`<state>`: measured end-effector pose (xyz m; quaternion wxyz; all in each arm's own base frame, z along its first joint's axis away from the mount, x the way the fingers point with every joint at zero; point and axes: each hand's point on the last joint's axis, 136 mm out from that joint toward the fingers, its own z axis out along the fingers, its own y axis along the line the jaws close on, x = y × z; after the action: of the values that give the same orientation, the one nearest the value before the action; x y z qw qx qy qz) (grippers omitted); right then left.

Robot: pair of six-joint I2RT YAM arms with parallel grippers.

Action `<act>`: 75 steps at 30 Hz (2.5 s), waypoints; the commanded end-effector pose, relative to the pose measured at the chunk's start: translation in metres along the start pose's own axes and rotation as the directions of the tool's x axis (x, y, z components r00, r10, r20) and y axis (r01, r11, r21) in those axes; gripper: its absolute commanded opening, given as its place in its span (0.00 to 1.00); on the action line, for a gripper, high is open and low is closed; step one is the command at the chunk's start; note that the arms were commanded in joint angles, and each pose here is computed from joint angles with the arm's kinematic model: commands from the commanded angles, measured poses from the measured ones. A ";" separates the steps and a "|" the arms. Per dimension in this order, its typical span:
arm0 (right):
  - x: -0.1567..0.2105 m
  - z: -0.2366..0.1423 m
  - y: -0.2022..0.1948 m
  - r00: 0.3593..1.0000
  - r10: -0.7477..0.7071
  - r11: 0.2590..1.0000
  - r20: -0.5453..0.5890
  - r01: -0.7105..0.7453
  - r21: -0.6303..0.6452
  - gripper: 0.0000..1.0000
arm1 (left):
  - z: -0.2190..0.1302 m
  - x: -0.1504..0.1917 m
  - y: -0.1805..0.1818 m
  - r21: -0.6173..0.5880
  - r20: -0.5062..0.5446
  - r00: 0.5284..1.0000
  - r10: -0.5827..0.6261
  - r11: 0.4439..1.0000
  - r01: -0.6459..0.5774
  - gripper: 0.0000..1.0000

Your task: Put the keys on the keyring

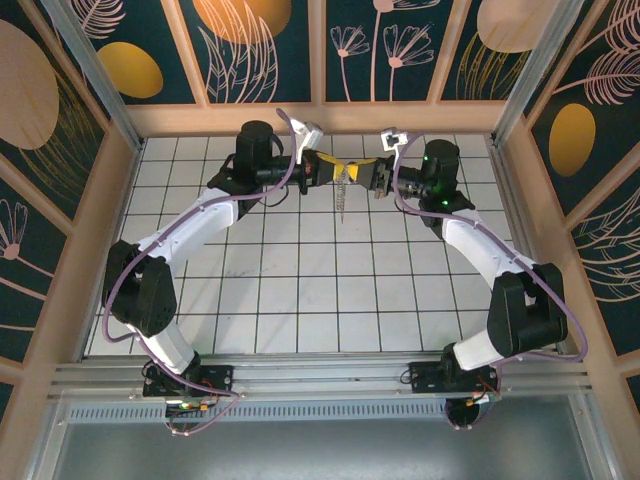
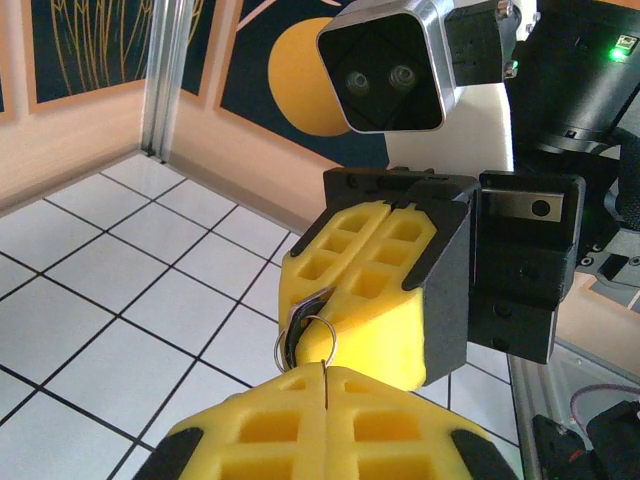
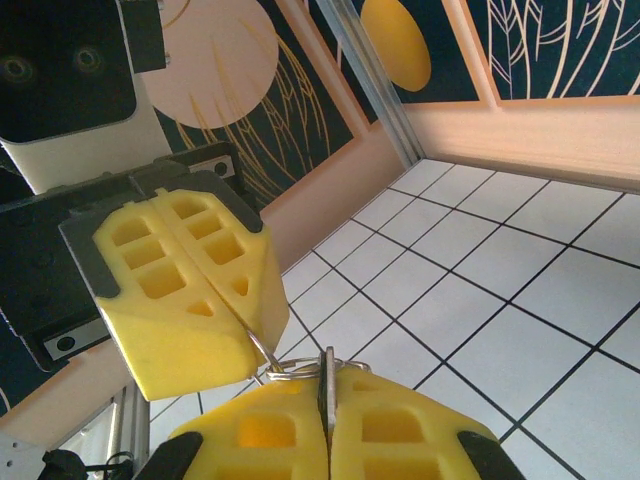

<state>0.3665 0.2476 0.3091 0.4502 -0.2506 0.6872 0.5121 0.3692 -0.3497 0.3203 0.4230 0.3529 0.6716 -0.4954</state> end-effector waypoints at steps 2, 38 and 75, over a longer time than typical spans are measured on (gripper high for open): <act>-0.014 -0.007 -0.002 0.999 -0.029 0.999 0.041 0.029 0.019 0.00 | 0.001 -0.011 -0.016 0.059 0.016 0.999 0.045 0.997 -0.046 0.00; 0.016 0.078 -0.134 0.975 0.191 0.979 -0.114 -0.181 0.093 0.00 | -0.073 -0.016 0.026 -0.362 0.391 0.916 -0.087 0.901 0.240 0.66; 0.218 0.064 -0.066 0.850 0.483 0.872 -0.212 -0.443 0.207 0.35 | -0.059 0.009 0.031 -0.293 0.363 0.907 -0.212 0.898 0.327 0.69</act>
<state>0.3558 0.2984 0.0459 0.2135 -0.0755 0.8413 0.4908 0.3835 -0.2787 0.3067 0.5143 0.0816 0.7204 -0.4581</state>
